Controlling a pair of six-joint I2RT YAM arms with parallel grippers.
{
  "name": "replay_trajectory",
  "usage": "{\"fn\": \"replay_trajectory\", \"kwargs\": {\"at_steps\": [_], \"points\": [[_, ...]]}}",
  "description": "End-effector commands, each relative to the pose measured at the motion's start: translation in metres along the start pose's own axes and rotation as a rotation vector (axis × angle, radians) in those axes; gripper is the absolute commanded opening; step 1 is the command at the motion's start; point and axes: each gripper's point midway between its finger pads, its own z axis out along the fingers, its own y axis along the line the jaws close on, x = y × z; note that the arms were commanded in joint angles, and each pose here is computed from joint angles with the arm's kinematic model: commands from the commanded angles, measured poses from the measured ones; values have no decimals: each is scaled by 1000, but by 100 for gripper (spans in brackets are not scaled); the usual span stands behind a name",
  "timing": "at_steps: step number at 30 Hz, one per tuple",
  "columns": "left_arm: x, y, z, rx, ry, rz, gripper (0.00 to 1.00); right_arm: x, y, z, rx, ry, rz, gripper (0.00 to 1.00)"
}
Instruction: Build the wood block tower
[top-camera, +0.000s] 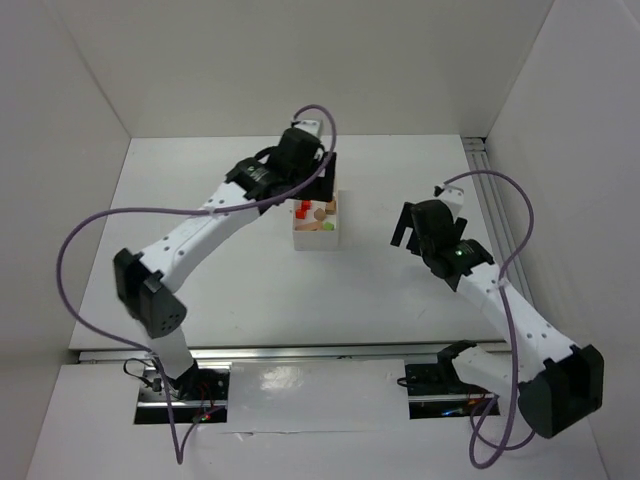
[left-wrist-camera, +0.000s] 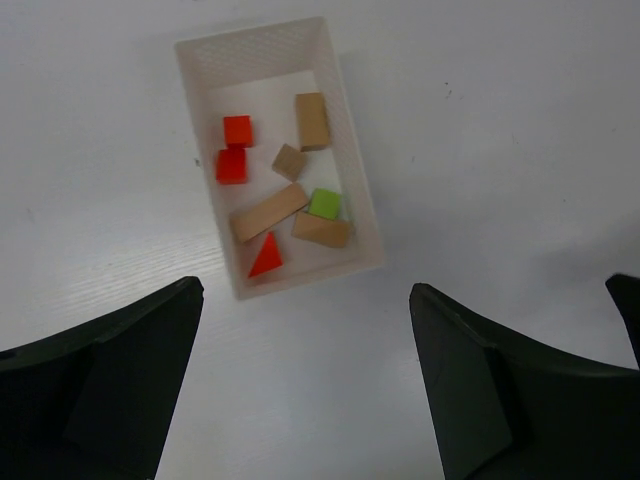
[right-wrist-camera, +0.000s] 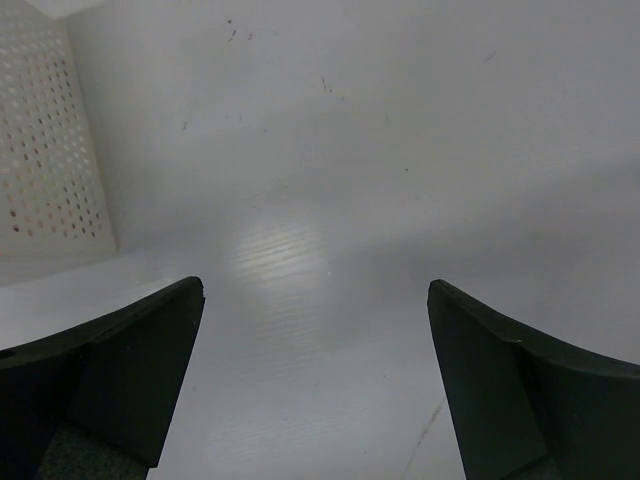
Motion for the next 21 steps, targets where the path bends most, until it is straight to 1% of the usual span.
{"fn": "replay_trajectory", "kwargs": {"at_steps": [1,2,3,4,5,6,7,8,9,10,11,12,13,14,16,18,19,21], "points": [[17,-15,38,-74,102,12,97,-2,-14,-23,-3,-36,30,100],[3,-23,42,-63,77,-8,91,-4,-14,-32,-25,-58,49,100],[8,-32,52,-48,94,0,87,-5,-16,-37,-29,-64,52,100],[22,-35,75,-68,131,-10,85,-8,-16,-41,-40,-79,72,100],[18,-42,82,-55,124,-24,85,-11,-19,-48,-51,-97,83,100],[19,-43,92,-68,123,-41,80,-8,-22,-50,-48,-92,80,100],[23,-40,99,-98,133,-56,80,-10,-22,-53,-56,-103,96,100],[21,-44,103,-96,126,-78,80,-10,-23,-55,-57,-104,106,100],[31,-44,116,-108,147,-79,80,-9,-25,-57,-57,-103,106,100],[30,-47,122,-104,139,-82,80,-11,-25,-60,-64,-114,113,100],[26,-49,125,-99,130,-86,79,-9,-26,-60,-60,-107,121,100],[37,-49,138,-110,150,-78,76,-13,-24,-64,-77,-116,128,100],[36,-52,141,-98,152,-70,75,-13,-23,-64,-78,-116,138,100],[44,-53,148,-95,173,-66,75,-14,-24,-66,-82,-122,142,100],[58,-51,163,-98,208,-65,69,-9,-23,-64,-86,-109,136,100],[71,-50,172,-104,237,-66,67,-9,-20,-62,-94,-102,135,100],[71,-50,172,-104,237,-66,65,-9,-20,-62,-94,-102,135,100],[74,-47,178,-123,231,-63,65,-8,-18,-57,-87,-92,129,100]]}}
